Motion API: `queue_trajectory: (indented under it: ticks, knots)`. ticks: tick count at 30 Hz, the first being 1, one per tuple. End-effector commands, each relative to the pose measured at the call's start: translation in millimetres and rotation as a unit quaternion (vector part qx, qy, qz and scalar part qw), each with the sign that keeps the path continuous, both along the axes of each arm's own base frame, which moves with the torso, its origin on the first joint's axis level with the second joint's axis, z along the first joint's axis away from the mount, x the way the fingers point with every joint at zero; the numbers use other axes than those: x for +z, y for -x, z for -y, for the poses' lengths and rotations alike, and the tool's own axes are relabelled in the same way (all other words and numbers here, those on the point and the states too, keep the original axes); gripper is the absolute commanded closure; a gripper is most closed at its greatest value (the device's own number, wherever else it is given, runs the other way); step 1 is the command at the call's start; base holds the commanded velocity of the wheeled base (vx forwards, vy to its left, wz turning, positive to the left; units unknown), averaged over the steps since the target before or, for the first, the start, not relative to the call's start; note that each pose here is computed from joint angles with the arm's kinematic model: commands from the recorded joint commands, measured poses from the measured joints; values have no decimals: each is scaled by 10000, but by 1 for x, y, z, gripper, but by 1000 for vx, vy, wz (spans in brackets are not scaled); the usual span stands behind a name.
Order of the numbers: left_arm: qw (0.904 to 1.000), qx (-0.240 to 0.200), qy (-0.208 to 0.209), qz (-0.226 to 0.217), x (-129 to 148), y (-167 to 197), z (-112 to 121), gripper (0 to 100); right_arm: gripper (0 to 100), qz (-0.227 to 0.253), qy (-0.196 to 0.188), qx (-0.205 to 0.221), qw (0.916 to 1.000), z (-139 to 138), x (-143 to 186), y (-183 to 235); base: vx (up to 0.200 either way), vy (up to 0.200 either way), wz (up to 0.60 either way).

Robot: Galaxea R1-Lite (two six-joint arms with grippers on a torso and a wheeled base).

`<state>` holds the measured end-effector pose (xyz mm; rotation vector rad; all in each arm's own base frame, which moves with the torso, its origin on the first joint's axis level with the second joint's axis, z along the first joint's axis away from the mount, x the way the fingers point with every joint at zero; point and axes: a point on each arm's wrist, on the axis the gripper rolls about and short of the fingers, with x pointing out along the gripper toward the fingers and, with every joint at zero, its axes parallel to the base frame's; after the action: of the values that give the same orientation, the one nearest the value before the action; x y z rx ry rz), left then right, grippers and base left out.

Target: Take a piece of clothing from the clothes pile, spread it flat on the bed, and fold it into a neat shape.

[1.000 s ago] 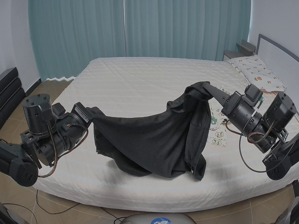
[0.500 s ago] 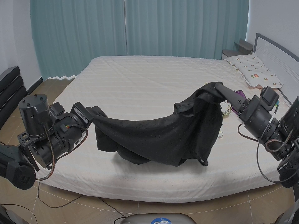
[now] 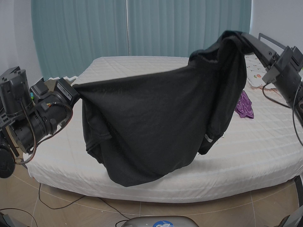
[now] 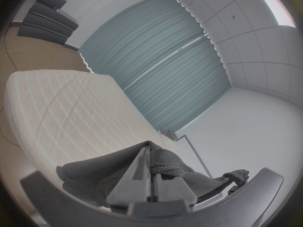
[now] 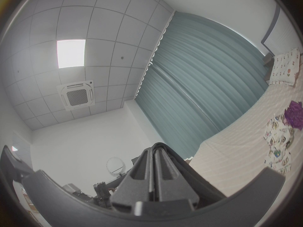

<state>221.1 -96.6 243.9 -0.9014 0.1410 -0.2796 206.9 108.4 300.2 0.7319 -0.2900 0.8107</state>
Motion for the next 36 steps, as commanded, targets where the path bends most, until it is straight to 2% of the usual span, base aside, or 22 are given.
queue_trajectory:
  ticks: [1, 2, 4, 11, 19, 23, 30, 31, 36]
  knots:
    - [9997, 164, -11, 206, 18, -13, -3, 100, 100, -130, 14, -375, 9992, 0, 2, -53, 0, 0, 0]
    - [9996, 270, -119, 30, 11, -35, -1, 100, 100, -358, 89, -468, 9982, -5, -12, -78, 0, 0, 0]
    - [9993, 329, -172, -99, 2, -53, 2, 100, 100, -568, 164, -511, 9969, -10, -29, -94, 100, 0, 0]
    - [9984, 411, -245, -293, -12, -91, 8, 100, 100, -871, 291, -574, 9941, -16, -56, -121, 200, 0, 0]
    - [9961, 467, -378, -645, -43, -129, 16, 100, 100, -1065, 376, -591, 9918, -26, -78, -148, 200, 0, 0]
    - [9929, 538, -482, -941, -70, -151, 17, 100, 100, -1361, 552, -593, 9874, -32, -108, -163, 200, 0, 0]
    - [9873, 644, -606, -1319, -112, -184, 18, 100, 100, -1615, 584, -818, 9817, -42, -145, -189, 200, 0, 0]
    - [9860, 665, -630, -1391, -123, -193, 19, 100, 100, -1742, 613, -890, 9788, -45, -158, -196, 0, 0, 0]
    - [9826, 675, -695, -1585, -146, -208, 21, 100, 100, -1893, 623, -1169, 9729, -51, -183, -214, 0, 0, 0]
